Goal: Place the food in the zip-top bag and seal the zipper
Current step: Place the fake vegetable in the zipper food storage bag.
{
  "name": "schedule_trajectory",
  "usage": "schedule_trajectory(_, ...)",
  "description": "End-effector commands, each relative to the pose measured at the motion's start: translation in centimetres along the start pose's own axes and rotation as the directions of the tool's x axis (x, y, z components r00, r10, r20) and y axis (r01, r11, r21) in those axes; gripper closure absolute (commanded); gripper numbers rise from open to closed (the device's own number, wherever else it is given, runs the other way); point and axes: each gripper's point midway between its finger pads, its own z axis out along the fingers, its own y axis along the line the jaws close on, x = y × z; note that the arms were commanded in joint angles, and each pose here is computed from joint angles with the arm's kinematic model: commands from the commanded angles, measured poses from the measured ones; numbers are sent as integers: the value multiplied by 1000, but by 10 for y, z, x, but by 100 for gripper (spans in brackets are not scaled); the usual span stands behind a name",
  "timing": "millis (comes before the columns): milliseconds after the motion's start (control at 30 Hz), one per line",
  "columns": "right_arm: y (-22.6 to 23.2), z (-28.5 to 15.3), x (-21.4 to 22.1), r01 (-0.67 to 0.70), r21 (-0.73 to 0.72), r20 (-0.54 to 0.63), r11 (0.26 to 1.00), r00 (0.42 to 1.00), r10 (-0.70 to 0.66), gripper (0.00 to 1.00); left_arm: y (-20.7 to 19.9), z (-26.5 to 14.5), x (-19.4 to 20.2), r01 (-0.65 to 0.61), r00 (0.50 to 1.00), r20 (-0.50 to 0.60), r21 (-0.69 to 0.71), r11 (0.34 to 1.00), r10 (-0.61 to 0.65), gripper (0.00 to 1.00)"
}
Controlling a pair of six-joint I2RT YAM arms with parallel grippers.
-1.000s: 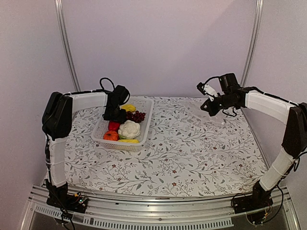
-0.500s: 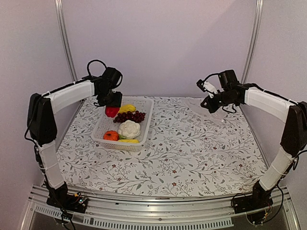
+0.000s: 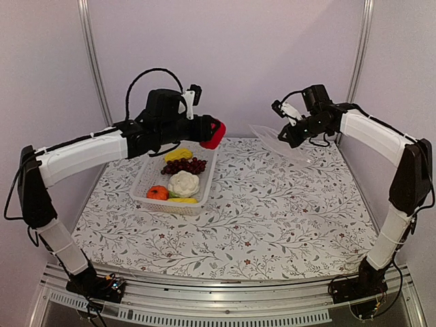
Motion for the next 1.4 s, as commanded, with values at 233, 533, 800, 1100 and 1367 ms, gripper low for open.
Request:
schedule_trajectory(233, 30, 13, -23, -123, -117, -5, 985, 992, 123, 100, -87, -24, -69, 233, 810, 419, 413, 880, -411, 53)
schedule_trajectory(533, 47, 9, -29, -203, -222, 2, 954, 978, 208, 100, -105, 27, -59, 297, 761, 387, 505, 810, -520, 66)
schedule_trajectory(800, 50, 0, -39, -240, -243, 22, 940, 967, 252, 100, -105, 63, -29, 320, 784, 366, 453, 832, -501, 72)
schedule_trajectory(1100, 40, -21, -57, -253, -208, 92, 945, 957, 276, 100, -100, 84, 11, 329, 825, 362, 316, 890, -434, 80)
schedule_trajectory(1367, 45, -36, -65, -229, -228, 128, 946, 957, 262, 100, -89, 111, 33, 372, 863, 297, 171, 912, -408, 80)
